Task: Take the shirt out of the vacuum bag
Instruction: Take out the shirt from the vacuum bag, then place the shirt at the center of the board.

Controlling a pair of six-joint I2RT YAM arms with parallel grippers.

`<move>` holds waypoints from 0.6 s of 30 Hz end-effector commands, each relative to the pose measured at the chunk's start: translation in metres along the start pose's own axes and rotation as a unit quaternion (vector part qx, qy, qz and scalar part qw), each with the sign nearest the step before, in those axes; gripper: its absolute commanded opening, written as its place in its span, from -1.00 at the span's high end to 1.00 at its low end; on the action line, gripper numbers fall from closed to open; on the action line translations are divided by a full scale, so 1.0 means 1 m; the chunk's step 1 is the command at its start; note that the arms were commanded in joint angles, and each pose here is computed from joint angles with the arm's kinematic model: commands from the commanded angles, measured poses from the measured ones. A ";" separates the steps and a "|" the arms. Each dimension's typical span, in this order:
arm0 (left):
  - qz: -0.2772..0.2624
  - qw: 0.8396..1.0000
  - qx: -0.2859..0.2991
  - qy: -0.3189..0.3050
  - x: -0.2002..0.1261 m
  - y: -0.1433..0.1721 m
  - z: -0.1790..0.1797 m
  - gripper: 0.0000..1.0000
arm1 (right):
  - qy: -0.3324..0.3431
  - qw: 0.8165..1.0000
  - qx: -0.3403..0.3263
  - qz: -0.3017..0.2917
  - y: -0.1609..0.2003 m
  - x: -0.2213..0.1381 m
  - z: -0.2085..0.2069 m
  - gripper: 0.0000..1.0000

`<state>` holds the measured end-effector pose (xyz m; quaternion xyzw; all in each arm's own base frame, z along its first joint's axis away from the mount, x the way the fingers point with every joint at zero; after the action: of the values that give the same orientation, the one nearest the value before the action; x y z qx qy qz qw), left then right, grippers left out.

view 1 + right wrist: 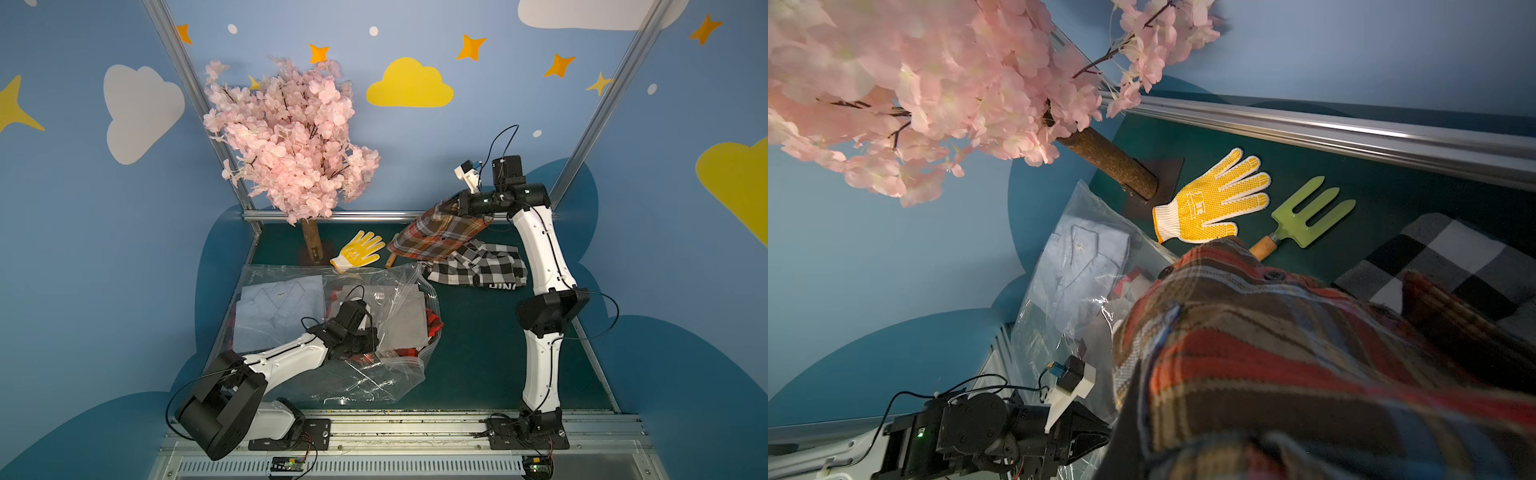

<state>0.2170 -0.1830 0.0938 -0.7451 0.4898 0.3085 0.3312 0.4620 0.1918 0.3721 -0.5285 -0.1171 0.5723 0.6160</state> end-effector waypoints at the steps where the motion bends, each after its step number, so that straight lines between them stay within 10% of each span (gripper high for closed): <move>1: 0.017 0.999 -0.011 -0.028 -0.001 0.010 0.014 0.95 | -0.039 0.998 -0.039 -0.030 -0.014 -0.013 0.015 1.00; 18: 0.013 0.999 -0.019 -0.022 -0.002 0.011 0.016 0.95 | -0.072 0.976 -0.169 -0.118 -0.038 -0.016 -0.016 1.00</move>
<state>0.2131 -0.1803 0.0937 -0.7475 0.4874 0.3126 0.3256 0.4861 0.1748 0.4108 -0.5301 -0.2749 0.5200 0.6108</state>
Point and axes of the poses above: each gripper's point midway between its finger pads, its own x axis out along the fingers, its own z axis along the line the jaws close on, y = z × x, the point moved 6 cm from there along -x, back along the fingers, and after that the axes turned 15 degrees about -x, right-handed, at the moved point
